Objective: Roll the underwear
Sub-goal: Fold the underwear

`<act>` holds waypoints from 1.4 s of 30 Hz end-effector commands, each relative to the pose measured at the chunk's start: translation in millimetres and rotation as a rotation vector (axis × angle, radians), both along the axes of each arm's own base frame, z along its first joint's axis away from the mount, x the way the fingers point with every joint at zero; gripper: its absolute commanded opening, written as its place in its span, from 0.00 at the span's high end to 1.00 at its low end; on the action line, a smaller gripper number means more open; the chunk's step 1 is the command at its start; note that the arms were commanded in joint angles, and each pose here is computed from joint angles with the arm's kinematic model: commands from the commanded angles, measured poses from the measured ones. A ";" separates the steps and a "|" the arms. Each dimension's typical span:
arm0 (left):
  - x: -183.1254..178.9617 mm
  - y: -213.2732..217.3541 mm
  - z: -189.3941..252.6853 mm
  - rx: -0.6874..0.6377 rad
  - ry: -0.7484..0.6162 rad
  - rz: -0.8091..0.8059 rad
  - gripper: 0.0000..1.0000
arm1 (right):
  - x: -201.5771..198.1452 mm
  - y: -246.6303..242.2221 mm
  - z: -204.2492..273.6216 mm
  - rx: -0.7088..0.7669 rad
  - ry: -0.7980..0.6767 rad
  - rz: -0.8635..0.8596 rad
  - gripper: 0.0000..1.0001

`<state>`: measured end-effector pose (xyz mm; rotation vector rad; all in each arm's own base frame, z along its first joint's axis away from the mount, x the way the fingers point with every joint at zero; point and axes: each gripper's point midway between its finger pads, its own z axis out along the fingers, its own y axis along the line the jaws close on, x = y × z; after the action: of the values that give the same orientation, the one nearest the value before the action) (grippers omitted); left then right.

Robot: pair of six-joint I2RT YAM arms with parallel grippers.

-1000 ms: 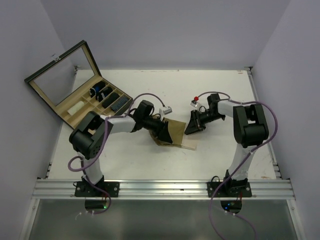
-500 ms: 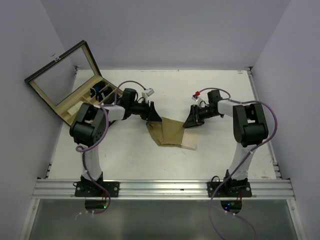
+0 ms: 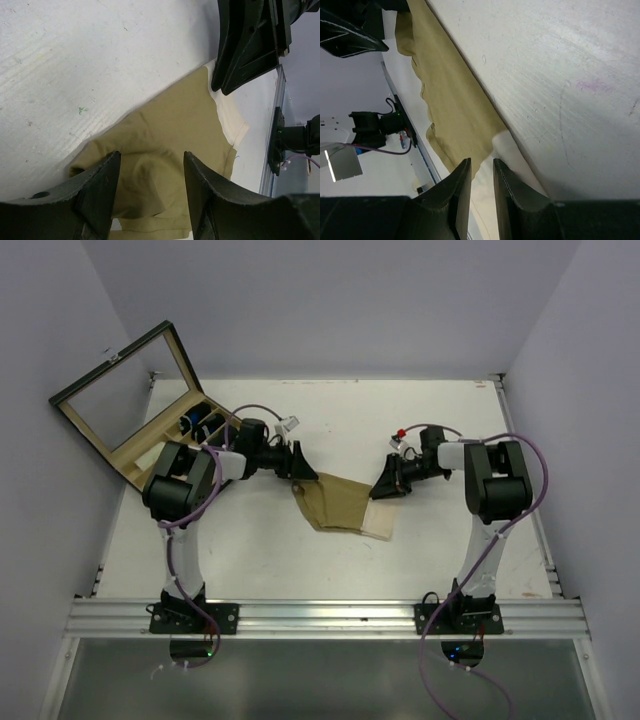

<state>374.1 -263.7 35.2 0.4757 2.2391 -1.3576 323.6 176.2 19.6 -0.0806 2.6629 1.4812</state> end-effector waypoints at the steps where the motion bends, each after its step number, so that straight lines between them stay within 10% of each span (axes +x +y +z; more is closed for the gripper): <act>1: -1.0 3.6 23.6 -0.037 -0.051 -0.023 0.42 | 2.5 -3.0 26.1 -0.002 -0.075 0.026 0.71; 7: -22.5 -6.2 83.3 -0.039 -0.246 -0.152 0.42 | -21.2 2.1 81.7 0.017 -0.225 0.151 0.72; 17: -102.3 -19.4 43.5 0.446 -0.851 -0.622 0.53 | -52.2 32.1 67.7 -0.106 -0.312 0.356 0.75; 26: -123.6 -14.2 28.6 0.543 -1.198 -0.944 0.59 | -37.1 78.8 39.6 -0.087 -0.279 0.393 0.75; 42: -159.7 -39.2 3.9 0.442 -1.105 -1.062 0.58 | -44.3 73.9 18.8 -0.177 -0.264 0.449 0.74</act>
<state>215.5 -291.4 33.8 2.1524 1.2521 -0.5140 264.9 250.8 18.0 -0.8053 2.7266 1.2868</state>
